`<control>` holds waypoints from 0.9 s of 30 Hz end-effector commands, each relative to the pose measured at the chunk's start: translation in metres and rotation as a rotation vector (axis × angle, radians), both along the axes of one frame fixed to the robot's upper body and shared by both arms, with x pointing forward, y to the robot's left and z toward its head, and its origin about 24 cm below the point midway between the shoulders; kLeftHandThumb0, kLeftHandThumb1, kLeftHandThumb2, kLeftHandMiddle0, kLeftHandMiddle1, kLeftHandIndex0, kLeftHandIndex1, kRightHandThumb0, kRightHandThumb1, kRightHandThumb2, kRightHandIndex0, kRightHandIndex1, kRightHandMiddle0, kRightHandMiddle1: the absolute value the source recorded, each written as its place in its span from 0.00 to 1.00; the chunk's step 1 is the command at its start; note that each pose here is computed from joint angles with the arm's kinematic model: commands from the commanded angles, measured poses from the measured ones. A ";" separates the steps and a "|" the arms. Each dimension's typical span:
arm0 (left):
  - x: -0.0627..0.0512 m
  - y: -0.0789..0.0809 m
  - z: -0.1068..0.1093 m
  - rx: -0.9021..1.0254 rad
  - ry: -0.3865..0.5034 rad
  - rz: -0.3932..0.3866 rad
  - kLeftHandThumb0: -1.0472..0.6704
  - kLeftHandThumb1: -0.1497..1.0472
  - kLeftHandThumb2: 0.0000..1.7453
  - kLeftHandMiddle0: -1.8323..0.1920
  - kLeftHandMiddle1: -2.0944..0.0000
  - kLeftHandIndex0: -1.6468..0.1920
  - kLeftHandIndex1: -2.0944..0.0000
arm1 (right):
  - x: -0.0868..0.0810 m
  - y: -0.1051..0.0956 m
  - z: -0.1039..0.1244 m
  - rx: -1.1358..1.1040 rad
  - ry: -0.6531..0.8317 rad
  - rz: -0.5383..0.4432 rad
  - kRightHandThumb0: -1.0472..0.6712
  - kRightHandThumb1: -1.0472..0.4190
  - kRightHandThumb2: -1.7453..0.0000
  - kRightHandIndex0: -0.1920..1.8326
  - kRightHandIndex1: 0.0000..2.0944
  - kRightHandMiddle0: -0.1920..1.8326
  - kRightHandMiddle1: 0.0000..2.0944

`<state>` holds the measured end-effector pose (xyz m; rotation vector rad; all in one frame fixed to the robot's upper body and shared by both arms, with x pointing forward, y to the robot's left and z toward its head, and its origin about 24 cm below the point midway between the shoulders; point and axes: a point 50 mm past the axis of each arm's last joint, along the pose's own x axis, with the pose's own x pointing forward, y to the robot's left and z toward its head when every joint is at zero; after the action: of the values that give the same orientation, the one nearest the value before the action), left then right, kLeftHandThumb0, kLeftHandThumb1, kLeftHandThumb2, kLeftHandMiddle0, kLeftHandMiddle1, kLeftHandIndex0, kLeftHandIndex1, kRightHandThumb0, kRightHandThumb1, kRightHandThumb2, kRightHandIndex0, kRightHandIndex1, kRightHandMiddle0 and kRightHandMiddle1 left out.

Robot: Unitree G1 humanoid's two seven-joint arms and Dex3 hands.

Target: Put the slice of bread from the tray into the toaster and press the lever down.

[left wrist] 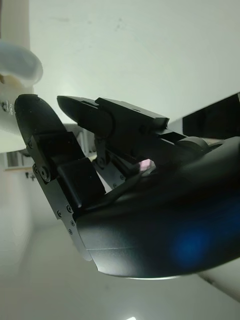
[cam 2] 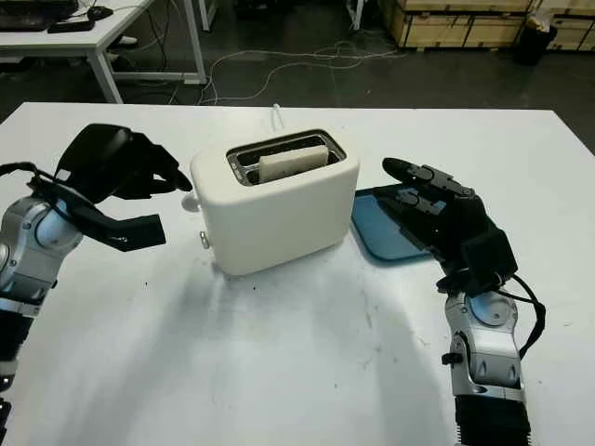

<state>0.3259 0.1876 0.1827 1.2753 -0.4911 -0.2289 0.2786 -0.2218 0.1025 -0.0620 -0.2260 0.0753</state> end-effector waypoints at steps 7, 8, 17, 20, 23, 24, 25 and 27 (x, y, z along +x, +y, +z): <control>0.001 -0.001 0.003 0.045 0.022 -0.031 0.55 0.72 0.00 0.32 0.58 0.12 0.99 | -0.002 -0.003 0.000 0.011 -0.019 -0.014 0.45 0.10 1.00 0.54 0.06 0.52 0.00; 0.001 -0.001 0.003 0.053 0.027 -0.032 0.55 0.72 0.00 0.32 0.58 0.12 0.99 | -0.002 -0.003 0.000 0.013 -0.017 -0.014 0.45 0.10 1.00 0.54 0.06 0.52 0.00; -0.005 0.001 0.009 0.151 0.049 -0.082 0.52 0.73 0.00 0.31 0.62 0.12 0.99 | -0.002 -0.003 -0.001 0.022 -0.006 -0.023 0.45 0.11 1.00 0.54 0.05 0.52 0.00; -0.007 0.002 0.012 0.167 0.052 -0.093 0.51 0.74 0.00 0.31 0.63 0.12 1.00 | -0.002 -0.003 -0.001 0.014 -0.009 -0.024 0.44 0.11 1.00 0.54 0.05 0.52 0.00; -0.006 0.001 0.014 0.182 0.060 -0.100 0.50 0.74 0.00 0.31 0.65 0.13 1.00 | -0.002 -0.004 -0.001 0.016 -0.011 -0.022 0.45 0.11 1.00 0.54 0.05 0.52 0.00; -0.006 0.000 0.014 0.187 0.061 -0.106 0.50 0.74 0.00 0.30 0.65 0.12 1.00 | -0.002 -0.004 -0.001 0.018 -0.012 -0.021 0.45 0.11 1.00 0.54 0.05 0.52 0.00; -0.006 0.000 0.014 0.190 0.063 -0.109 0.50 0.74 0.00 0.30 0.65 0.12 1.00 | -0.002 -0.004 -0.001 0.016 -0.012 -0.021 0.46 0.11 1.00 0.54 0.05 0.52 0.00; -0.005 -0.001 0.013 0.196 0.074 -0.113 0.49 0.74 0.00 0.30 0.65 0.12 0.99 | -0.003 -0.004 -0.001 0.013 -0.009 -0.023 0.45 0.11 1.00 0.54 0.05 0.51 0.00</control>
<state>0.3192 0.1889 0.1891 1.4119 -0.4697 -0.4138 0.2769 -0.2247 0.1010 -0.0534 -0.2234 0.0613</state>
